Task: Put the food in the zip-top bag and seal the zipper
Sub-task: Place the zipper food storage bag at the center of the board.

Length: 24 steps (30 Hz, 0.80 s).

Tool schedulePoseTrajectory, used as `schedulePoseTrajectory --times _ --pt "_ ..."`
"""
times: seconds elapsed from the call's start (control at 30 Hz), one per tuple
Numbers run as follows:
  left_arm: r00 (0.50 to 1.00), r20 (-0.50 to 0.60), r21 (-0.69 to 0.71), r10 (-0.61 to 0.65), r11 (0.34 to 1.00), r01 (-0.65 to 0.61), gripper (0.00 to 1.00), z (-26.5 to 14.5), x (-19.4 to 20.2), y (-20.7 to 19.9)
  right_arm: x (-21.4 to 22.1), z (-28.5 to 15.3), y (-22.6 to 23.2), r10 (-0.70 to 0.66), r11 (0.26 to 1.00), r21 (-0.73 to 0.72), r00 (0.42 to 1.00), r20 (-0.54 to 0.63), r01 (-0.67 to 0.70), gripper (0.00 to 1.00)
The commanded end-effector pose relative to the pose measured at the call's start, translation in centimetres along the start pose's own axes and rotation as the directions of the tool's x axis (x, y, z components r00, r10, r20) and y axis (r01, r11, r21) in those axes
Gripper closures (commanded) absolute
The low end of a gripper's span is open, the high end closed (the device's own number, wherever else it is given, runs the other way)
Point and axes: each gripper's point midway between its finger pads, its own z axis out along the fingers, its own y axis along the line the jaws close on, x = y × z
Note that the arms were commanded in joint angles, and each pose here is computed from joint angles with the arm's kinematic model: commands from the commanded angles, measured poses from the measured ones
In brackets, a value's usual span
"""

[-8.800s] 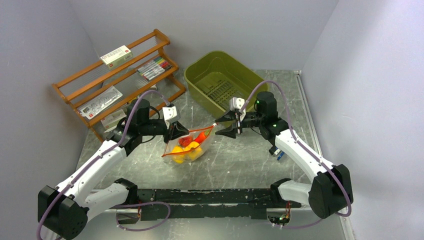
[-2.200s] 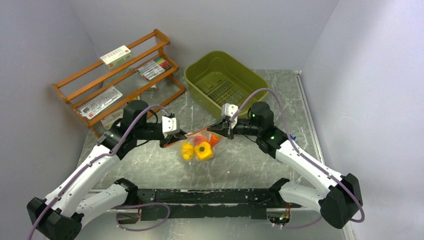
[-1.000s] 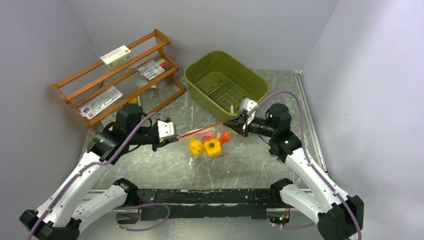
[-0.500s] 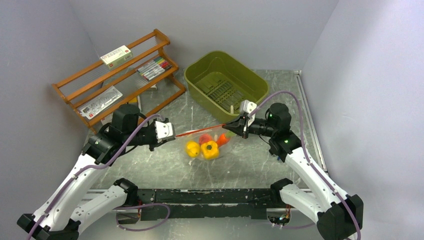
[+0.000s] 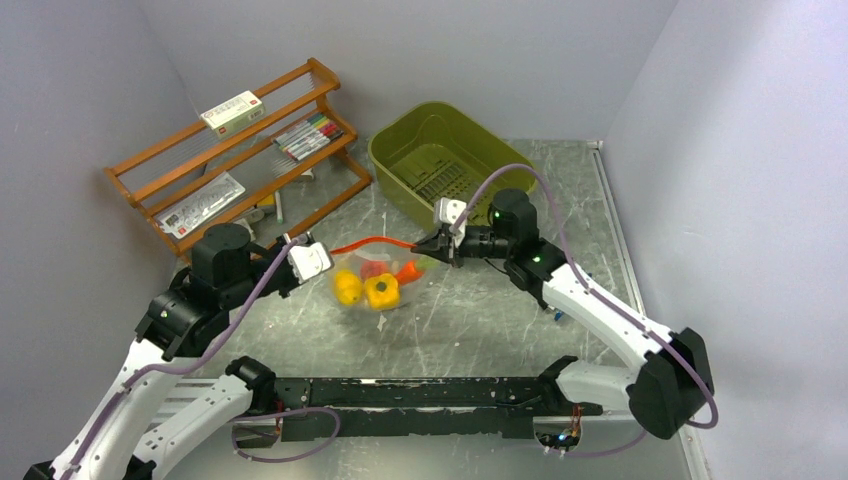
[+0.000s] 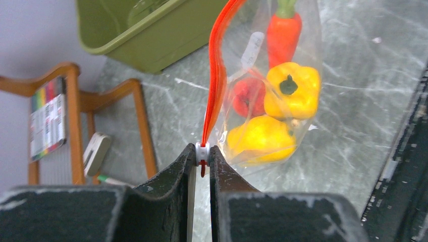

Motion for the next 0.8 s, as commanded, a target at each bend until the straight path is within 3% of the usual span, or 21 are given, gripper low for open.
schedulePoseTrajectory --times 0.0,0.27,0.4,0.5,0.57,0.67,0.77 --pt "1.000 -0.010 -0.216 0.029 0.976 -0.031 0.93 -0.6 -0.2 4.1 -2.5 2.3 -3.6 -0.093 0.994 0.058 0.993 0.075 0.089 1.00" --pt "0.993 -0.099 -0.461 0.062 0.882 -0.101 0.93 -1.0 0.6 9.4 -5.6 6.4 -8.8 -0.179 0.983 0.070 0.976 0.122 0.172 1.00" --pt "0.988 -0.131 -0.509 0.076 0.851 -0.133 0.93 -1.0 1.3 10.3 -5.4 7.0 -9.7 -0.215 0.974 0.100 0.969 0.123 0.204 1.00" --pt "0.975 -0.217 -0.428 0.051 0.893 -0.141 0.93 0.4 4.3 8.5 -3.3 7.1 -8.8 -0.199 0.978 0.079 0.976 0.090 0.192 1.00" --pt "0.978 -0.207 -0.339 0.020 0.936 -0.091 0.93 1.3 5.3 6.2 -0.8 7.0 -7.3 -0.167 0.985 0.046 0.985 0.050 0.165 0.99" --pt "0.997 -0.078 -0.125 0.008 0.992 -0.018 0.93 2.2 4.3 1.2 2.7 6.6 -4.5 -0.127 0.992 -0.006 0.992 0.001 0.127 0.91" --pt "1.000 0.007 0.045 -0.012 0.999 0.012 0.93 1.8 3.1 -2.5 5.2 5.9 -1.9 -0.077 0.996 -0.057 0.996 -0.046 0.075 0.86"
